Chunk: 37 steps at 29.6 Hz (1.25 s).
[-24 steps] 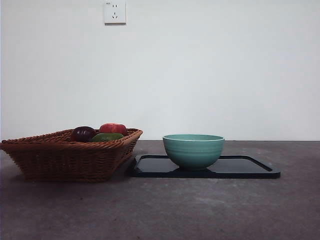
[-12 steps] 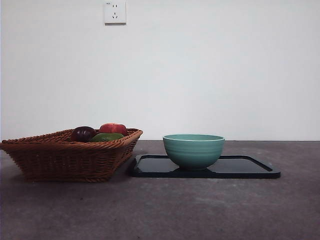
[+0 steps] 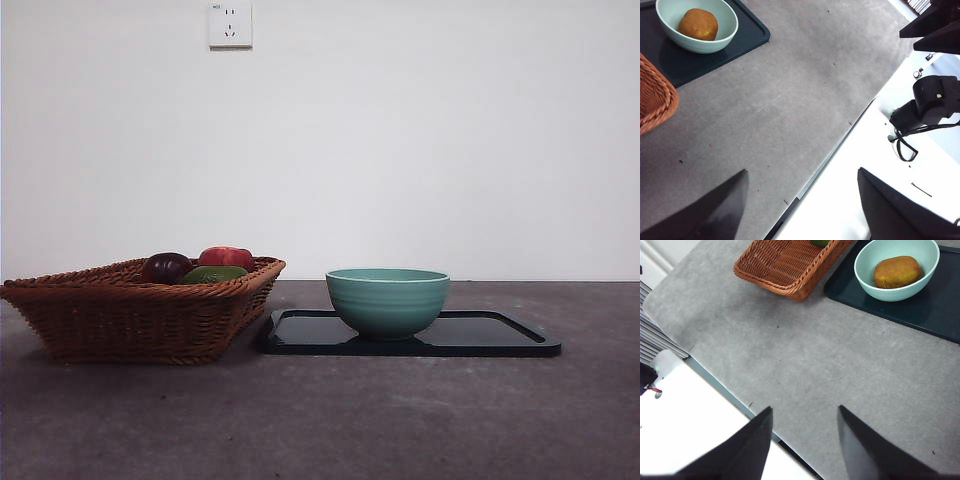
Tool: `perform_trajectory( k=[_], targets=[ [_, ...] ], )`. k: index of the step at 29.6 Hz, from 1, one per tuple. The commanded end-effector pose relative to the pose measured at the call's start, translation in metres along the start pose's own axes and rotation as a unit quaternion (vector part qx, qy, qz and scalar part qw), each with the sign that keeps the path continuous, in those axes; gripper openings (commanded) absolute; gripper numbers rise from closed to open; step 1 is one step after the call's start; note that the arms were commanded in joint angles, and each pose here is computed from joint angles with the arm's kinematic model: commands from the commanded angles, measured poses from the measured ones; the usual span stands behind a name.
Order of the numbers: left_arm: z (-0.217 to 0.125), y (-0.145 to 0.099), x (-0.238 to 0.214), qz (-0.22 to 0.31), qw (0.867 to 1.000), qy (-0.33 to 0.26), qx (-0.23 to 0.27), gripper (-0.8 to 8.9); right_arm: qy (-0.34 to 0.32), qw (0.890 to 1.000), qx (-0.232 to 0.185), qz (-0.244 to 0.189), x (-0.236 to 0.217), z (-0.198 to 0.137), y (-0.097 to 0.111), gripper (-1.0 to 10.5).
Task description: Pick up the wifruite, put it on the bowl, pick up the plate, put it on desk
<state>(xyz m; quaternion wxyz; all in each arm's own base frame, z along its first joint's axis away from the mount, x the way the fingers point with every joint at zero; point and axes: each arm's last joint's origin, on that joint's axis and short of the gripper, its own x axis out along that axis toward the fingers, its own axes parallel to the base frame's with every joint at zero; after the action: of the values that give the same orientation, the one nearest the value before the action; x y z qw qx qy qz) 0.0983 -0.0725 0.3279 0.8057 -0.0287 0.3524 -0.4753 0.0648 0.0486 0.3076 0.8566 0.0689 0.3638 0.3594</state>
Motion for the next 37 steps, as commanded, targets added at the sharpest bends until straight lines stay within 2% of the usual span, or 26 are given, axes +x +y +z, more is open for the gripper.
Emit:
perform_trajectory(
  k=[1, 9, 12, 15, 23, 26, 31, 37],
  targets=[
    [0.003, -0.001, -0.001, -0.004, 1.0, -0.004, 0.009, 3.43, -0.004, 1.0, 0.001, 0.006, -0.001, 0.002, 0.002, 2.1],
    [0.005, 0.0, 0.0, 0.005, 1.0, -0.008, 0.008, 3.45, -0.004, 1.0, 0.002, 0.006, -0.001, 0.002, 0.002, 2.1],
    [0.012, 0.003, 0.005, 0.028, 0.999, -0.019, 0.012, 3.89, -0.004, 1.0, 0.006, 0.006, -0.001, 0.002, 0.002, 2.1],
    [0.028, 0.008, 0.011, 0.05, 0.998, -0.027, 0.014, 4.11, -0.004, 1.0, 0.007, 0.006, -0.001, 0.002, 0.002, 2.1],
    [0.094, 0.03, 0.048, 0.061, 0.997, -0.02, 0.031, 4.09, -0.004, 1.0, 0.009, 0.006, -0.001, 0.002, 0.002, 2.1],
    [0.123, 0.043, 0.07, 0.084, 0.995, -0.006, 0.047, 4.09, -0.004, 1.0, 0.009, 0.005, -0.001, 0.002, 0.001, 2.1],
    [0.178, 0.075, 0.142, 0.108, 0.992, 0.022, 0.06, 4.09, -0.004, 1.0, 0.009, 0.004, -0.001, 0.002, 0.001, 2.1],
    [0.197, 0.098, 0.228, 0.109, 0.986, 0.067, 0.108, 4.06, -0.003, 1.0, 0.009, 0.004, -0.001, 0.002, 0.001, 2.1]
  ],
)
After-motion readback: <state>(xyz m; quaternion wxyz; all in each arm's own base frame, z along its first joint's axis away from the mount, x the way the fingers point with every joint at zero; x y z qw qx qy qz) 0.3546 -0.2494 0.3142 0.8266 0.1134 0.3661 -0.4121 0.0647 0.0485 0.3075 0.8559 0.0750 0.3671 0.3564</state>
